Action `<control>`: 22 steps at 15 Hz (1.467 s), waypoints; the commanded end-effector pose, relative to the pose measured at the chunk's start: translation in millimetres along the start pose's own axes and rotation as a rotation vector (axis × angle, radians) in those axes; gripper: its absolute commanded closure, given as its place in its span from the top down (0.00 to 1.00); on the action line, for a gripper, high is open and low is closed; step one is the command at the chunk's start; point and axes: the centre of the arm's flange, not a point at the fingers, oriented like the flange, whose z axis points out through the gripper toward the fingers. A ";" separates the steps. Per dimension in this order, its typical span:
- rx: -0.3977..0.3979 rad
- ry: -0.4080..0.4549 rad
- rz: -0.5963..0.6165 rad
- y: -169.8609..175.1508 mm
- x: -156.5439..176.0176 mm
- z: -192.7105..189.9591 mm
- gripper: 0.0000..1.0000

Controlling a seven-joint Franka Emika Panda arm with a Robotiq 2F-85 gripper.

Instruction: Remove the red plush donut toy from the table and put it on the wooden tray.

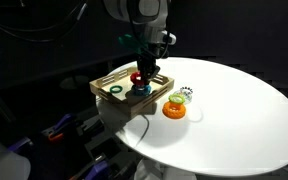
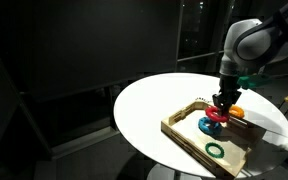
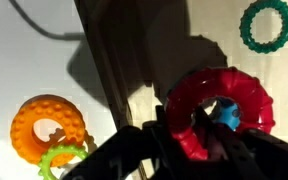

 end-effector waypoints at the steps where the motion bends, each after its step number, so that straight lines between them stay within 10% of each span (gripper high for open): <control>1: -0.033 0.037 0.019 -5.8 1.9 7.0 0.10; 3: -0.042 0.042 0.021 -7.2 2.4 10.1 0.11; 6: -0.047 0.043 0.021 -6.3 2.0 12.0 0.58; 11: -0.050 0.037 0.026 4.1 0.9 6.6 0.97; 22: -0.097 0.010 0.054 65.6 -6.8 -47.8 1.00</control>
